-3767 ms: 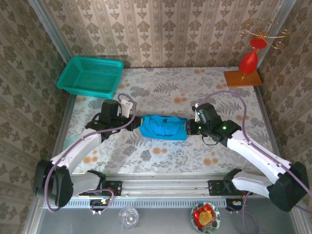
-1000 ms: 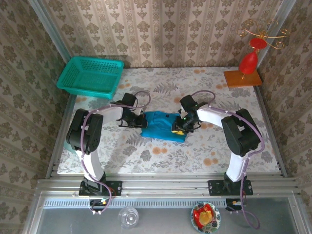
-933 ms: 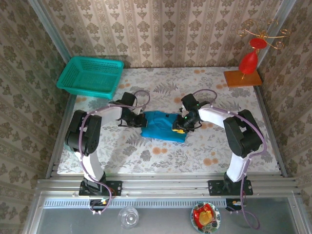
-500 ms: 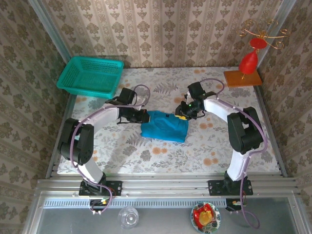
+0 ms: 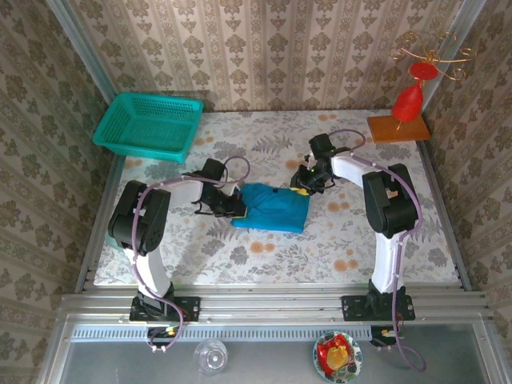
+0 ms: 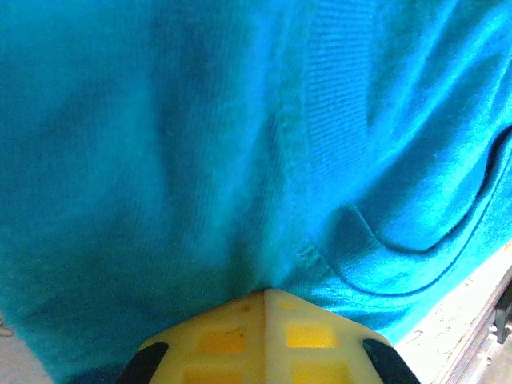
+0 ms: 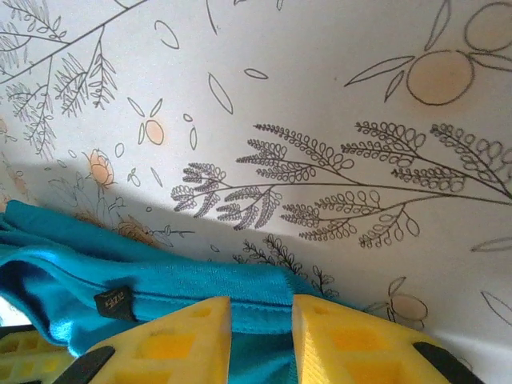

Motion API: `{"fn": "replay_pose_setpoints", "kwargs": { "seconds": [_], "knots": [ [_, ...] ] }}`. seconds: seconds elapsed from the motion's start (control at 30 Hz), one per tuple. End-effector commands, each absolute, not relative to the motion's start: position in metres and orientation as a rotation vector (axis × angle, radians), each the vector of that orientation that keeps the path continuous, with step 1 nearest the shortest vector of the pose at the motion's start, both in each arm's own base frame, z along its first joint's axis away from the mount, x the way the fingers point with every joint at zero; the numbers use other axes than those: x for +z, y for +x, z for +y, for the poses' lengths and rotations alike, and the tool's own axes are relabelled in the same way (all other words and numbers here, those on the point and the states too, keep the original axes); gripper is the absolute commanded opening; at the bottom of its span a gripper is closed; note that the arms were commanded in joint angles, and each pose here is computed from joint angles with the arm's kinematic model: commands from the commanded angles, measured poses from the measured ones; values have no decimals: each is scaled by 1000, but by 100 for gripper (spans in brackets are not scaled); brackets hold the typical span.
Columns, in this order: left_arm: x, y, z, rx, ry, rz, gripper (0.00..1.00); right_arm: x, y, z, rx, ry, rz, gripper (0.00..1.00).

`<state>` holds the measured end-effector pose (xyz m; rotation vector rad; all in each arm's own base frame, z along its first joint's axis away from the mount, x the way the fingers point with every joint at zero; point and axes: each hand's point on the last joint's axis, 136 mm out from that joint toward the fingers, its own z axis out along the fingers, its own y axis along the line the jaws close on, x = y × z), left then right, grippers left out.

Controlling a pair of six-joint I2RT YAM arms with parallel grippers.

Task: Fold the inside-out t-shirt
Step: Smooth out the T-shirt at the center of the table.

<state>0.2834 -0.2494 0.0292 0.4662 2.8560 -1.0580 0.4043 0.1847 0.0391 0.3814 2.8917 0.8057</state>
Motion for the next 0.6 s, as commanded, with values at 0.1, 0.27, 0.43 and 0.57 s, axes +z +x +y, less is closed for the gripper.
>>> {"fn": "replay_pose_setpoints", "kwargs": {
  "seconds": [0.1, 0.27, 0.43, 0.57],
  "knots": [
    [20, 278, -238, -985, 426, 2905, 5, 58, 365, 150, 584, 415, 2943, 32],
    [21, 277, -241, -1011, 443, 2901, 6, 45, 349, 145, 566, 460, 2974, 33],
    [19, 275, -240, -1009, 465, 2918, 6, 37, 355, 153, 632, 476, 2969, 32],
    [21, 275, -240, -1009, 465, 2914, 6, 44, 364, 163, 705, 472, 2932, 25]
  ]
}}
